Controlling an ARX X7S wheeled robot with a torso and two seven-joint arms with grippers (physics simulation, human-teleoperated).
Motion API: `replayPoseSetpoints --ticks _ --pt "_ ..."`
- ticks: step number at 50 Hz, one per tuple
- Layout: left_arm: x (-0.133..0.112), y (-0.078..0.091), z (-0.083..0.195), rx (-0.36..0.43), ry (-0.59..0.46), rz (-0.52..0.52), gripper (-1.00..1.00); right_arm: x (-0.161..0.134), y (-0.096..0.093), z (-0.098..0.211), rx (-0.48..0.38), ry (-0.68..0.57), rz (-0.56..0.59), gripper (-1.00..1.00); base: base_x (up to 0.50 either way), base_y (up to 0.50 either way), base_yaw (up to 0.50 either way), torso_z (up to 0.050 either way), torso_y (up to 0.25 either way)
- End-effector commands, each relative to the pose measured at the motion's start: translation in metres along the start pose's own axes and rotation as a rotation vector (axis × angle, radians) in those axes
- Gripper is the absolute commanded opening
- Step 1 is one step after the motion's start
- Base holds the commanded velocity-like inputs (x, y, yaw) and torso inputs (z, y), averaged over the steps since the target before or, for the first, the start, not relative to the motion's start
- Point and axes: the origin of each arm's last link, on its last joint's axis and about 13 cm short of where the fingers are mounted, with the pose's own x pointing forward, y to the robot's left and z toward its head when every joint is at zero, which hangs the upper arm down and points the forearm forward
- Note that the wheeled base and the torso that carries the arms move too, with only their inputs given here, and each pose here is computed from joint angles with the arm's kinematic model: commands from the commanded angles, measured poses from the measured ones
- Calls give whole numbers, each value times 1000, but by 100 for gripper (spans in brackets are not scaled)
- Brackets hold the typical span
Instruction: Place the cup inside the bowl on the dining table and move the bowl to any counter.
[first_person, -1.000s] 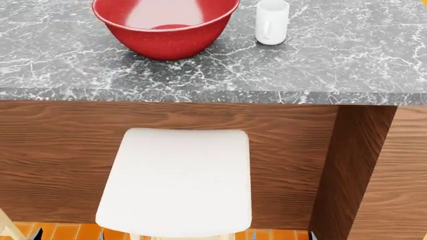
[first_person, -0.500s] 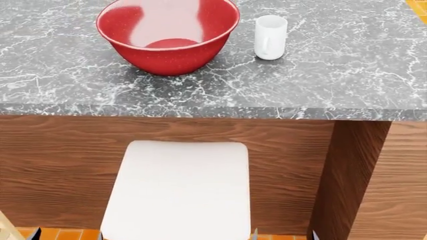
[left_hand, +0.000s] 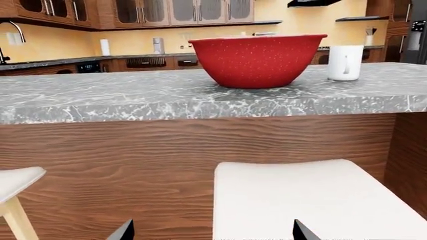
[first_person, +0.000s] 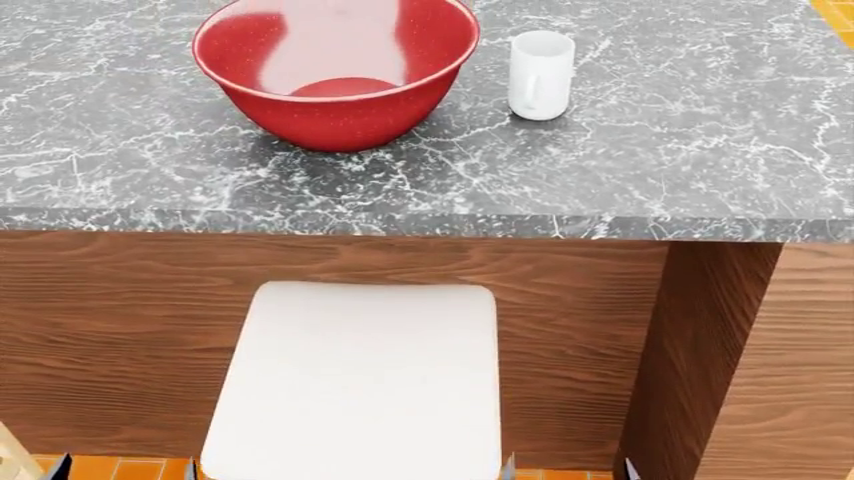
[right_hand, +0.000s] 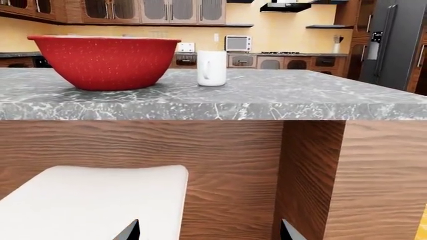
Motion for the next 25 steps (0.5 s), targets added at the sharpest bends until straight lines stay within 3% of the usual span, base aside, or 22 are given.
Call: replayPoseSetpoints --ticks 1,14,17,20,22,25 --pt "0 2 -1 6 9 4 100 2 1 -2 -7 14 16 100 0 0 0 0 0" --pt "-1 4 1 15 7 1 100 3 1 4 8 3 14 100 0 0 0 0 0" --pt "3 7 15 -4 -4 43 100 5 -3 20 -21 -37 -8 100 0 0 0 0 0" --pt "11 6 42 46 -40 33 100 13 -11 46 -66 -82 -27 100 0 0 0 0 0" --pt "17 8 56 26 -46 33 100 17 -16 62 -58 -94 -28 100 0 0 0 0 0" --pt "21 11 74 44 -36 -42 100 21 -23 86 -96 -121 -26 100 0 0 0 0 0"
